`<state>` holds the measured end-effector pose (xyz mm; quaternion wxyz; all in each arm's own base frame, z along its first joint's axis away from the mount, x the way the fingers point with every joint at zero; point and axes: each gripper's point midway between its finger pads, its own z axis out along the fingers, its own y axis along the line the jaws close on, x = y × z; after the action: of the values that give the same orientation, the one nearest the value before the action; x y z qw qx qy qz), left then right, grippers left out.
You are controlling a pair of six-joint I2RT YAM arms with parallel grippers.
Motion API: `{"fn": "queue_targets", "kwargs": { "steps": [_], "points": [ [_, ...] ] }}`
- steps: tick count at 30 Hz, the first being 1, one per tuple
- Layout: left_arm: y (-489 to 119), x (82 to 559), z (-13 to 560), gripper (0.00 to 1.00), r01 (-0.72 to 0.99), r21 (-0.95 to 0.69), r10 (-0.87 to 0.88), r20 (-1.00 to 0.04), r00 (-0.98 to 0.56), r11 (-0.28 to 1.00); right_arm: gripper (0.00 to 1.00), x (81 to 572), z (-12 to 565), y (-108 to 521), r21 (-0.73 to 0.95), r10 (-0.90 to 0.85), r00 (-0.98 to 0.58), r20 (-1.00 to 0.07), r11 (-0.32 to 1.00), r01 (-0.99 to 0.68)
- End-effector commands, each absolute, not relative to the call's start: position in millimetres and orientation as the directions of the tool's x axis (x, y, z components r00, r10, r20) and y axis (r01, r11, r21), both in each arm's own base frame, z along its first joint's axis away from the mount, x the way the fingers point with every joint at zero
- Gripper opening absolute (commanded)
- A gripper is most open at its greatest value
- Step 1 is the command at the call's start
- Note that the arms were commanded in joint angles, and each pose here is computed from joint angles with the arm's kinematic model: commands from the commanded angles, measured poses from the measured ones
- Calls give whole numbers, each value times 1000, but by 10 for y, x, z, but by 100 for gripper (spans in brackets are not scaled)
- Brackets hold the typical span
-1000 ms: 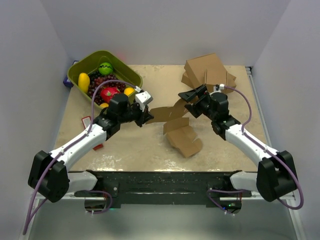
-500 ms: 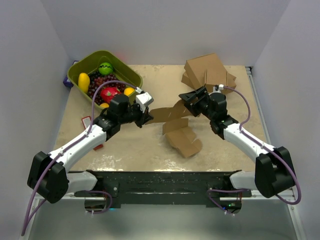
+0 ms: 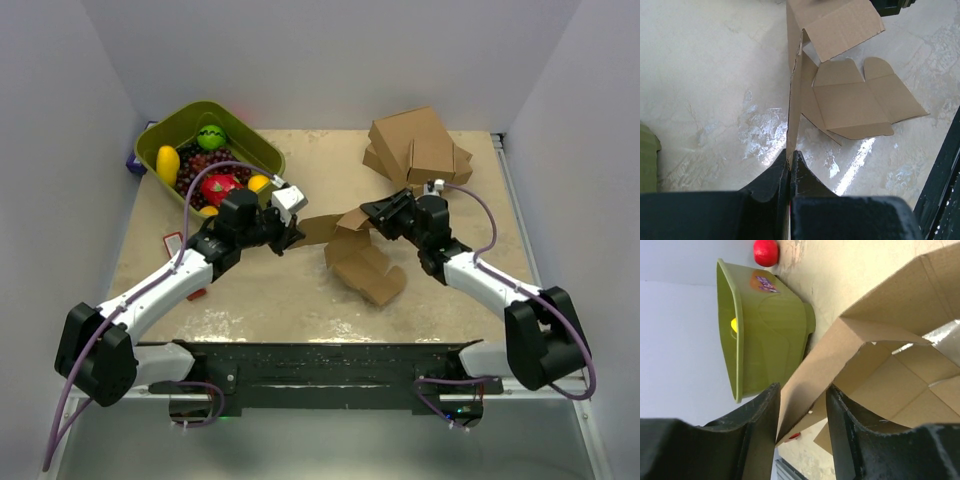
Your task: Fold the paper box
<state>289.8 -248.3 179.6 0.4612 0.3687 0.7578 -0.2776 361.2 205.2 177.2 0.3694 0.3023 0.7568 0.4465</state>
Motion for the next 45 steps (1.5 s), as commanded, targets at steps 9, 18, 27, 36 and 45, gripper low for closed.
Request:
{"fn": "queue_targets", "kwargs": {
  "steps": [9, 18, 27, 36, 45],
  "points": [
    [-2576, 2964, 1807, 0, 856, -24, 340, -912, -230, 516, 11, 3843, 1705, 2240, 923, 772, -575, -271, 379, 73],
    [-2497, 3203, 1624, 18, 804, -62, 347, -880, -323, 592, 0, 3877, 1535, 2168, 911, 799, -544, -256, 388, 140],
    [-2406, 3256, 1820, 86, 767, -37, 322, -894, -312, 641, 0, 3879, 1415, 1956, 889, 850, -454, -267, 399, 224],
    [-2451, 3047, 2539, 86, 746, -10, 158, -976, -153, 666, 0, 3822, 1587, 1754, 891, 901, -325, -286, 375, 256],
    [-2906, 2959, 2172, 90, 785, -127, 214, -925, -315, 606, 0, 3763, 1680, 1789, 883, 901, -310, -303, 388, 265]
  ]
}}
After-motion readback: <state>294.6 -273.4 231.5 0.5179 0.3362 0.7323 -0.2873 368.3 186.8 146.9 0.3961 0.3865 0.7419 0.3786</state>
